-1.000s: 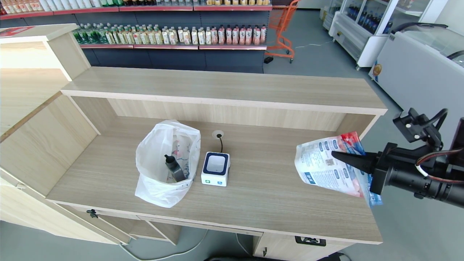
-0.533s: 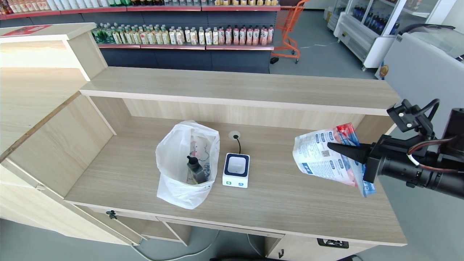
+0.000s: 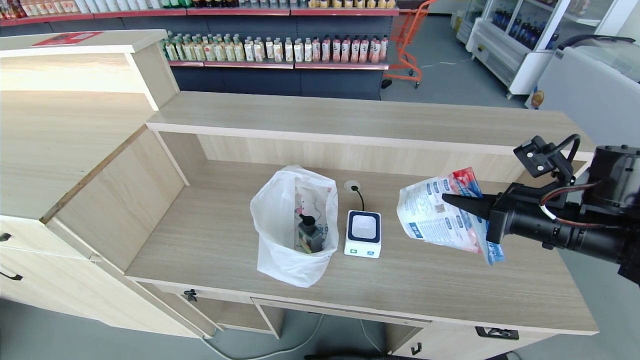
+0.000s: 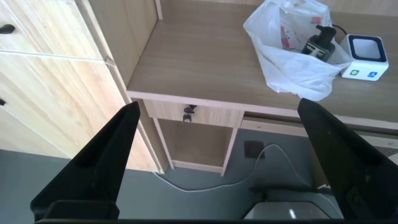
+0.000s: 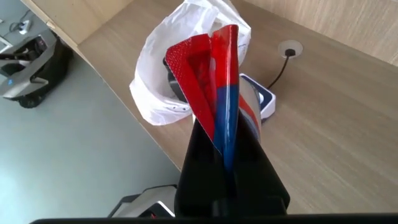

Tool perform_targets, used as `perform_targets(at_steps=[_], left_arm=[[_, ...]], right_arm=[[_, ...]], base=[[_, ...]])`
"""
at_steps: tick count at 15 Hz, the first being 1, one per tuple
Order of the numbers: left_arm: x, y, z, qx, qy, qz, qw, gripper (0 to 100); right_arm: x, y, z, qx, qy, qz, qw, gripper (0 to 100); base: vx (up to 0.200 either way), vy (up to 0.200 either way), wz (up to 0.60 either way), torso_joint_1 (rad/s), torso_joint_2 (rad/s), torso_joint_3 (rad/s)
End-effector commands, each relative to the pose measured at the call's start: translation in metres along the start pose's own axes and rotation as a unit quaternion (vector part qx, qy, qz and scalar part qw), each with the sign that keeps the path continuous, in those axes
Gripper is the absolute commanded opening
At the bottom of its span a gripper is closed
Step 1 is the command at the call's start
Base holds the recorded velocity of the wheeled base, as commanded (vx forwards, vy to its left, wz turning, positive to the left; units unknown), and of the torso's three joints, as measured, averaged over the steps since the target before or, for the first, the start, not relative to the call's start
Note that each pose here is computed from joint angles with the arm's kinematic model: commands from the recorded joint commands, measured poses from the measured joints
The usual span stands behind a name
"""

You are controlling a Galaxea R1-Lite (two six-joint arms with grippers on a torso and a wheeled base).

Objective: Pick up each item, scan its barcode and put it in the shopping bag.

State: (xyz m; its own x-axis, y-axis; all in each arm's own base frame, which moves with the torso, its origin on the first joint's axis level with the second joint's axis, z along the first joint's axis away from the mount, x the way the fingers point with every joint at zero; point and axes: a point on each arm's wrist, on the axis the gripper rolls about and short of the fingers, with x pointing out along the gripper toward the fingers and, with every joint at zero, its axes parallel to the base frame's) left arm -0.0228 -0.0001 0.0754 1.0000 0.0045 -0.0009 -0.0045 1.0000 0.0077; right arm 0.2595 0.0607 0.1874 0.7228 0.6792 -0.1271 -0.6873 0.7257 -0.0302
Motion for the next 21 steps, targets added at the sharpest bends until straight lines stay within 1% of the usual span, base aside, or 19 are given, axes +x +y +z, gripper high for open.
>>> perform_targets(at_steps=[1,8,9,13,15,16,17,21], left_arm=[[0.0,0.0,0.0,0.002,0.0,0.0,1.0,100],[0.0,0.0,0.0,0.002,0.0,0.0,1.0,100],[0.0,0.0,0.0,-0.001,0.0,0.001,1.0,100],[0.0,0.0,0.0,-0.001,0.0,0.001,1.0,100],[0.0,0.0,0.0,-0.001,0.0,0.0,1.0,100],[0.0,0.0,0.0,-0.001,0.0,0.001,1.0,100],[0.0,0.0,0.0,-0.001,0.0,-0.001,1.0,100],[0.0,0.0,0.0,-0.001,0.0,0.0,1.0,100]], right_arm=[[0.003,-0.001,-0.004,0.004,0.006,0.002,1.0,0],[0.014,-0.006,-0.02,0.019,0.032,0.006,0.999,0],[0.017,-0.006,-0.025,0.023,0.04,0.009,0.999,0],[0.028,-0.001,-0.037,0.025,0.06,0.028,0.997,0],[0.031,0.0,-0.045,0.006,0.072,0.034,0.997,0],[0.033,0.001,-0.06,-0.028,0.093,0.048,0.994,0],[0.032,0.002,-0.066,-0.039,0.099,0.061,0.992,0],[0.033,0.008,-0.08,-0.075,0.115,0.086,0.987,0]], base=[[0.2,0.0,0.0,0.002,0.0,0.002],[0.2,0.0,0.0,0.004,0.0,0.006],[0.2,0.0,0.0,0.017,0.01,-0.007],[0.0,0.0,0.0,0.0,0.0,0.0],[0.0,0.0,0.0,0.0,0.0,0.0],[0.0,0.0,0.0,0.0,0.0,0.0],[0.0,0.0,0.0,0.0,0.0,0.0],[0.0,0.0,0.0,0.0,0.0,0.0]])
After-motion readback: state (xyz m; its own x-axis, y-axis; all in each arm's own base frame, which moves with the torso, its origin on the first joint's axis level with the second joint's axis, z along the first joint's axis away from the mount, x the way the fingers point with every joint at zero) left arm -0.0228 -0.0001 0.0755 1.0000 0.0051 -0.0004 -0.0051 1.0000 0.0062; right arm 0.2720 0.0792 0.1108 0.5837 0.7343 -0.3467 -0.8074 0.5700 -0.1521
